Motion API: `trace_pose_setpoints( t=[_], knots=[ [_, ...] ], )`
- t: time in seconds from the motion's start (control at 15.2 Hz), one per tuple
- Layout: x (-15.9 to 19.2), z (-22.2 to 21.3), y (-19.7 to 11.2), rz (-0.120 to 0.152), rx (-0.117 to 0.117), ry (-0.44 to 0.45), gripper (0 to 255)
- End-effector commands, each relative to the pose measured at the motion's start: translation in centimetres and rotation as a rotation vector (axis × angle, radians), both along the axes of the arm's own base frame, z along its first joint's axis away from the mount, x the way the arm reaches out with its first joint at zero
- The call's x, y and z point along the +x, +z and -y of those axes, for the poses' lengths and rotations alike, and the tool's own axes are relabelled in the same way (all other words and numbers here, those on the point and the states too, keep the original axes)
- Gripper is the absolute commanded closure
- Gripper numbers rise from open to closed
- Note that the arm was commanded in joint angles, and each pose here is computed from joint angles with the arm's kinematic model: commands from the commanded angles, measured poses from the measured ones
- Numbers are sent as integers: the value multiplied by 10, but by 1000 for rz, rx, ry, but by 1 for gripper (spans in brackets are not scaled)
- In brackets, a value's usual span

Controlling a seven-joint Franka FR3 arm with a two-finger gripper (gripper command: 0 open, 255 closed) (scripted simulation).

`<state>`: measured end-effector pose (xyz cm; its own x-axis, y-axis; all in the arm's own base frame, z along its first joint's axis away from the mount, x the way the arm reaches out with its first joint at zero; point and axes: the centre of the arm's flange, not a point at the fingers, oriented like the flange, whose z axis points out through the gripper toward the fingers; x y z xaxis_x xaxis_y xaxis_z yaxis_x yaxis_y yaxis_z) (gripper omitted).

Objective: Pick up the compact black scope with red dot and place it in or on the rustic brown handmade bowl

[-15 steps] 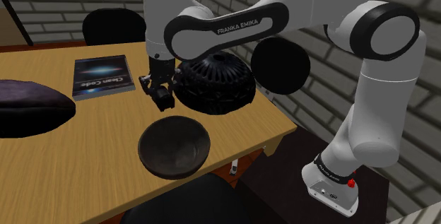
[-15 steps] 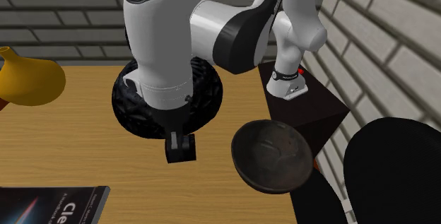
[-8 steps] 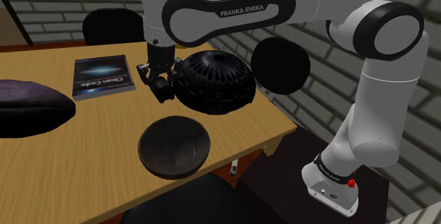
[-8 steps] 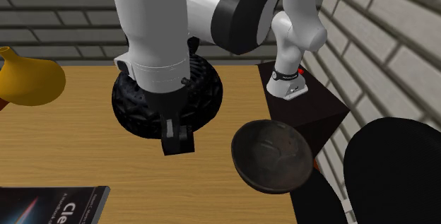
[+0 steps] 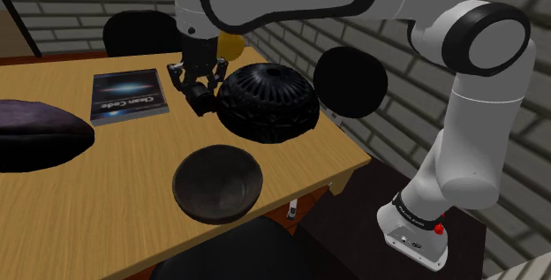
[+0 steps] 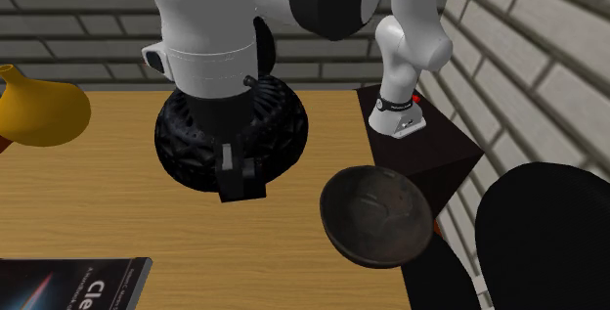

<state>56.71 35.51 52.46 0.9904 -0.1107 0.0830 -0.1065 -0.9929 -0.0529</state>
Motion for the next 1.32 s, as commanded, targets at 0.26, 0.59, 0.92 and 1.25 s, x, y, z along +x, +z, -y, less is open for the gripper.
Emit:
trace_pose_setpoints(
  t=[0.26,0.59,0.92,1.25],
  knots=[
    [-1,0,32,0,0,0,255],
    [-13,-5,49,0,0,0,255],
    [-72,-34,50,0,0,0,255],
    [-132,-62,51,0,0,0,255]
  ],
)
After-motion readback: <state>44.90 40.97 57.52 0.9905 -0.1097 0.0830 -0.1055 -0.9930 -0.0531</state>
